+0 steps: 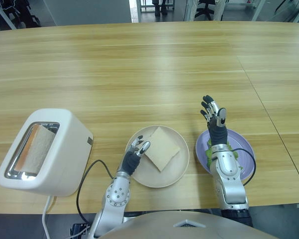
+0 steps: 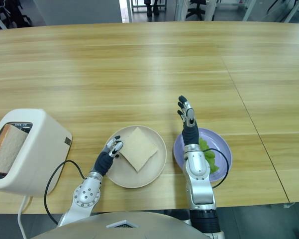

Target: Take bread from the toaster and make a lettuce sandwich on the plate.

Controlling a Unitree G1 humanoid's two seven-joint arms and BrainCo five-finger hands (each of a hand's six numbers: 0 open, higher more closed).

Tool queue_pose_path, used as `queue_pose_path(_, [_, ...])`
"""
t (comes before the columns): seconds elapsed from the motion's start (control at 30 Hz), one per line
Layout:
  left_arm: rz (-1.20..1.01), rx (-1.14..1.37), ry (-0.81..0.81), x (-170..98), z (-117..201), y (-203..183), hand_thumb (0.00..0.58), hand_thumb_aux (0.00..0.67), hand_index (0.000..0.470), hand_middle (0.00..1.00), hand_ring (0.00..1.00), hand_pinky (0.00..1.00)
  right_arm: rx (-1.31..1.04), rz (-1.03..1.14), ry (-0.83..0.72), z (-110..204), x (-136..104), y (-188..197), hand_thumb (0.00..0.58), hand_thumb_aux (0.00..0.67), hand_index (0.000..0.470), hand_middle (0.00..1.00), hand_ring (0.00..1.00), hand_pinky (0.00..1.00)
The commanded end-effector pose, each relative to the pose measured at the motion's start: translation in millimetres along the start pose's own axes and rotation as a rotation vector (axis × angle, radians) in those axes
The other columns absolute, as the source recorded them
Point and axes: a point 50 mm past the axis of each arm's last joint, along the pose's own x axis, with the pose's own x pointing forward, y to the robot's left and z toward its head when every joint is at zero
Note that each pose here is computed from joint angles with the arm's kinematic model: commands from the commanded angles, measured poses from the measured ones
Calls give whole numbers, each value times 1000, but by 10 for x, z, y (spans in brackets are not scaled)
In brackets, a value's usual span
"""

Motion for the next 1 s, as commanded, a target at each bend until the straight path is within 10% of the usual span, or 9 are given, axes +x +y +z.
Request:
queue_pose_path(0.03, [96,95,13,-12,-10,227,0,0,0,0,0,0,2,2,16,-19,17,-10,0,0,0,0,0,0])
queue_pose_path(0.57, [217,24,-268,-219,659,534,0,0,0,0,0,0,-15,11,26,-54,15,-14,0,0,0,0,0,0])
queue_pose_path(1.0, [256,-69,-308,59,372,312,0,0,0,0,0,0,-533,-4,73,-62,48,-553,0,0,0,0,0,0])
